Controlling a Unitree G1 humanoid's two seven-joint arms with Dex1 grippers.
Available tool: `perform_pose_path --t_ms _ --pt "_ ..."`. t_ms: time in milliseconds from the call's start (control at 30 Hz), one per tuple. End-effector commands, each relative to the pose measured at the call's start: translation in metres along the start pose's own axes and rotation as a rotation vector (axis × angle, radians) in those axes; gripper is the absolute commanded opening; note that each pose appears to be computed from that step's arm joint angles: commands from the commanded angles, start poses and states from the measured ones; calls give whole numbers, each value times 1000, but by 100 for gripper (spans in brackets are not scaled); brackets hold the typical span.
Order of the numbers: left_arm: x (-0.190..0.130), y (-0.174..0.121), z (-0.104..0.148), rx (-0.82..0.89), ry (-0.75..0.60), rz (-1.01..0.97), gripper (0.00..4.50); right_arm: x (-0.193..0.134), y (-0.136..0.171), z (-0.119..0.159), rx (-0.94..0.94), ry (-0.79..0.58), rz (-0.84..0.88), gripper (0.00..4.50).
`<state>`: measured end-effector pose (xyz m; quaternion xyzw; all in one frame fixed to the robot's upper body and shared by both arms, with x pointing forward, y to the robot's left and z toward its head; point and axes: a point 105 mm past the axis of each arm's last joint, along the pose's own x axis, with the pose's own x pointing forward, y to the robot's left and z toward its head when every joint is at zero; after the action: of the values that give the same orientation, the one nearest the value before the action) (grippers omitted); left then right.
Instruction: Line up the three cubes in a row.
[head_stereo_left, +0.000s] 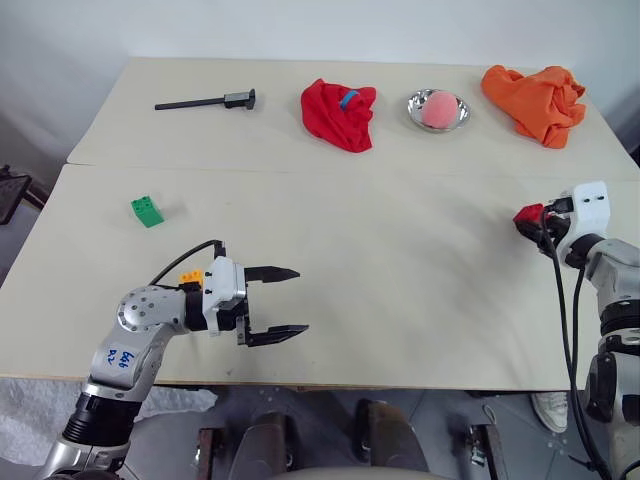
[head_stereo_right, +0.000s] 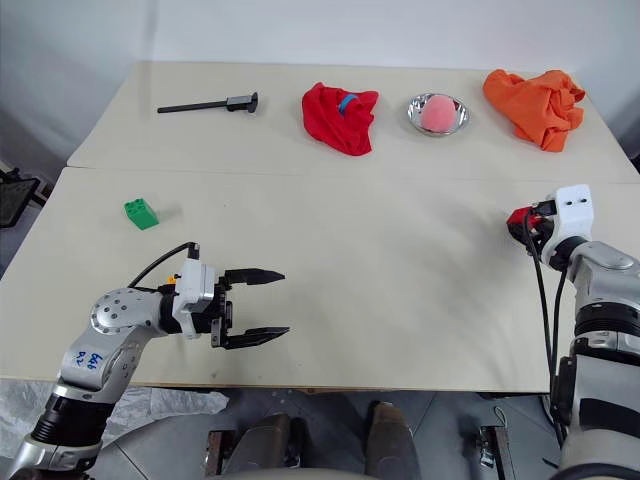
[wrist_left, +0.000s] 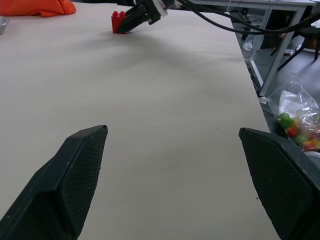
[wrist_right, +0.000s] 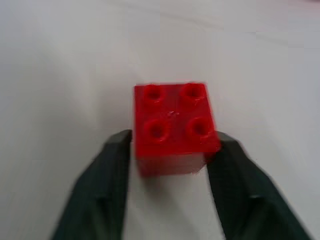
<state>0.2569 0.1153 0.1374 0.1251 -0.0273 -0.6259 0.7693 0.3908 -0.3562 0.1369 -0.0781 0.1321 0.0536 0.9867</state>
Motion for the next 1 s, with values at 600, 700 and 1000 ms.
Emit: perform_pose_path --t_ms 600,700,1000 --pt "-13 5 4 49 14 16 450 -27 202 41 -622 -99 1226 150" --pt "-18 5 6 55 17 40 450 -23 204 32 -617 -69 1250 150" --pt "-34 5 11 57 29 83 450 -14 199 22 -602 -40 1243 280"
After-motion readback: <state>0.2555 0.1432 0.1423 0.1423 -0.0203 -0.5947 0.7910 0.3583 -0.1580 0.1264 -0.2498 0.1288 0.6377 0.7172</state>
